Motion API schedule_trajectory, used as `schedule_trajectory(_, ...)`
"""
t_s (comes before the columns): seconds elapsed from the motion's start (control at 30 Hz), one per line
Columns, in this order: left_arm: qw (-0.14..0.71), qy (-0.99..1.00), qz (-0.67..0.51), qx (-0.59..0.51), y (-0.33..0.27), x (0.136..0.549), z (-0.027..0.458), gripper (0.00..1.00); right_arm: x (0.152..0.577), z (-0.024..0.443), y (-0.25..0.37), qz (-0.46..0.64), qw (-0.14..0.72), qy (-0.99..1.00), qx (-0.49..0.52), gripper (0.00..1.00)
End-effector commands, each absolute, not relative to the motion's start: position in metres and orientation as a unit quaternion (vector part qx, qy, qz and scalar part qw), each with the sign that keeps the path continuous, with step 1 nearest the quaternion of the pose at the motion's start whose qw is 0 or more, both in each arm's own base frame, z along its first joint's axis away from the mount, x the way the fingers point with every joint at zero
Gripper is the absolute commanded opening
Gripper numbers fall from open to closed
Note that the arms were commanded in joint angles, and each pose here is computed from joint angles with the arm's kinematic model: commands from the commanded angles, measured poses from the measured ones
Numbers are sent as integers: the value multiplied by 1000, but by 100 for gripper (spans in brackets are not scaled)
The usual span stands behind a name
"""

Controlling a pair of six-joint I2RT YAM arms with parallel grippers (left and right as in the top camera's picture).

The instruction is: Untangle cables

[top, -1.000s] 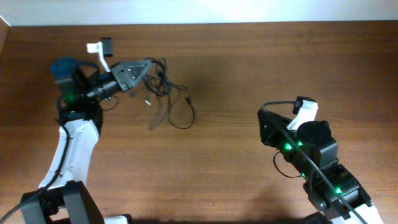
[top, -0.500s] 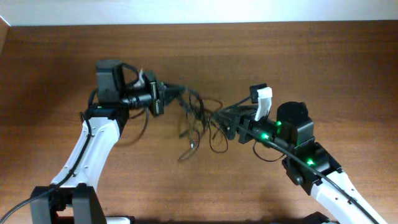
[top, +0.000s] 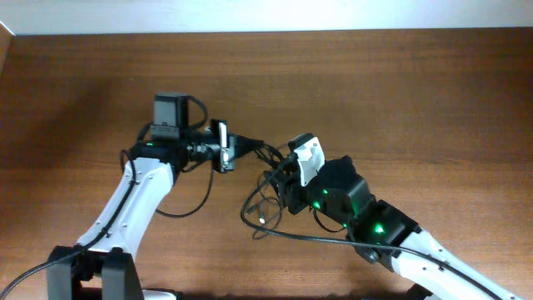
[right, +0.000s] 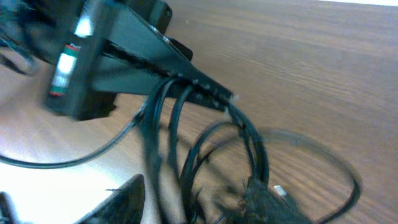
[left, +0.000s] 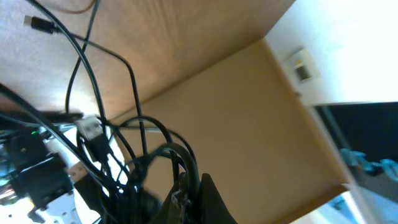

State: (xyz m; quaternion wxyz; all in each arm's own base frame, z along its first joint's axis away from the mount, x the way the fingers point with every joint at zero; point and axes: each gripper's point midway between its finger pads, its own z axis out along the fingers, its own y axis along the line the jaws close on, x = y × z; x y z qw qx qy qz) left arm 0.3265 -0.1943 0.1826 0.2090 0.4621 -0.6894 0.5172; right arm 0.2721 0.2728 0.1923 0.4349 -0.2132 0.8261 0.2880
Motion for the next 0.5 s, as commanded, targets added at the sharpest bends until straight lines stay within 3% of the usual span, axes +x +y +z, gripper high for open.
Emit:
schedule_trajectory(0.0,205,-717,526,409,-214,313,191,0,282,212,279,286,456,816,-211,11)
schedule_trajectory(0.03,183,-739,533,368,-219,310,191,0,286,226,280,291,468,808,-207,4)
schedule_trajectory(0.17,64,-800,562,201,-226,311,193,0,290,269,290,319,493,782,-210,4)
schedule_trajectory(0.23,-27,-830,544,120,-220,320,185,7,282,288,296,345,493,767,-225,4)
schedule_trajectory(0.27,-59,-839,532,94,-216,324,182,3,281,294,293,344,496,766,-222,4)
schedule_trajectory(0.37,-126,-864,482,76,-194,341,168,0,290,309,259,314,506,782,-184,4)
schedule_trajectory(0.47,-156,-892,398,146,-152,357,142,1,289,323,231,312,515,781,-166,4)
